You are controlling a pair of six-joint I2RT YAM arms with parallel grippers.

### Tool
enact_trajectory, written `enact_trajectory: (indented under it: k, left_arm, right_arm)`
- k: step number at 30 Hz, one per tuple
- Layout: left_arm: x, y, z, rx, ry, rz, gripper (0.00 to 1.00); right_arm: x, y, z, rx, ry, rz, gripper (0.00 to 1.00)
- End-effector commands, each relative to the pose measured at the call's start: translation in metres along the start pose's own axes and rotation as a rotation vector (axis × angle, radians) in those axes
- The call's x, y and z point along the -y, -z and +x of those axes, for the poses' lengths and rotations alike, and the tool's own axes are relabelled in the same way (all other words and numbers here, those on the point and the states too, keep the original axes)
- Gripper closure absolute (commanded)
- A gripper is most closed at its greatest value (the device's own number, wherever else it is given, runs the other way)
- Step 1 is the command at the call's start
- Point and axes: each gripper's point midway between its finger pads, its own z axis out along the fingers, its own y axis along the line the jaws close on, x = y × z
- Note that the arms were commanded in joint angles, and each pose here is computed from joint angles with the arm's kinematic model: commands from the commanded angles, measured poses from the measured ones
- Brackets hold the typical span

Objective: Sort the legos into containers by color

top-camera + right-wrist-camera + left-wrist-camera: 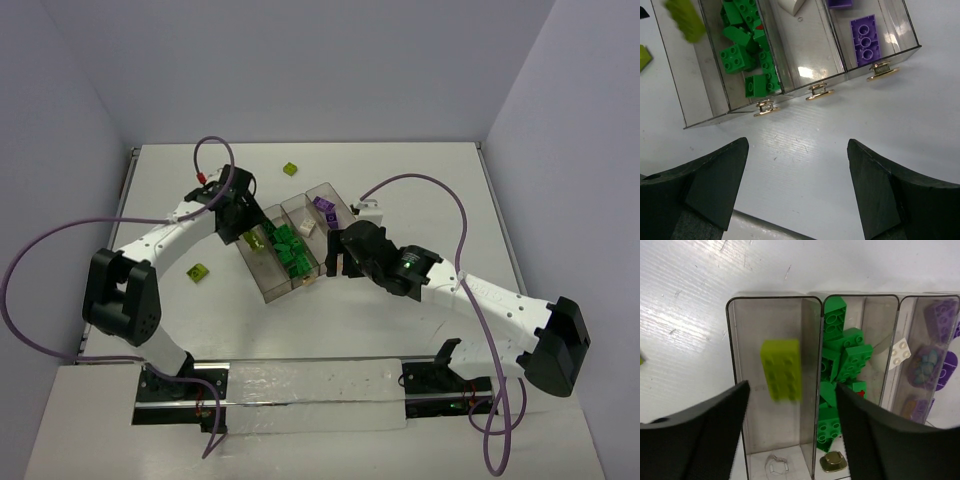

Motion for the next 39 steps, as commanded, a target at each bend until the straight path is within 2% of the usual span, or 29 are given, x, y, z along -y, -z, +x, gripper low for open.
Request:
enact_trajectory:
  k: [1,3,6,10,14,18,24,29,32,39]
  left_arm:
    - [0.015,0.004,-0.012,0.027,0.006,0.041,0.14]
    - [0.013,0.008,-0.017,0.046,0.006,0.031,0.11]
    - [-0.002,0.026,-0.032,0.112,0.023,-0.026,0.12]
    - [-0.05,0.047,-0.052,0.183,0.087,-0.145,0.14]
    - [-0.103,0.043,-0.055,0.162,0.175,-0.231,0.01]
    - [-0.149,0.028,-0.04,0.106,0.25,-0.294,0.01]
    - [-0.165,0.005,-0.024,0.035,0.251,-0.335,0.01]
    - [-0.169,-0.006,-0.032,0.052,0.175,-0.357,0.01]
    - [-0.169,-0.018,-0.039,0.046,0.101,-0.37,0.01]
    - [-0.154,-0.049,-0.037,0.001,0.097,-0.317,0.01]
  right_arm:
    - [-0.008,0.008,-0.019,0.055,-0.019,-0.012,0.13]
    - [-0.008,0.007,-0.018,0.052,-0.019,-0.012,0.13]
    - [-0.008,0.006,-0.017,0.048,-0.021,-0.014,0.13]
    - [-0.01,0.006,-0.017,0.054,-0.026,-0.026,0.13]
    - [-0.012,0.006,-0.017,0.053,-0.028,-0.036,0.13]
    - [-0.011,0.006,-0.015,0.051,-0.027,-0.039,0.13]
    - [-0.008,0.009,-0.016,0.058,-0.025,-0.034,0.13]
    - [-0.008,0.009,-0.014,0.056,-0.033,-0.039,0.13]
    - [-0.011,0.007,-0.013,0.052,-0.035,-0.048,0.13]
    - [-0.014,0.006,-0.014,0.047,-0.02,-0.049,0.13]
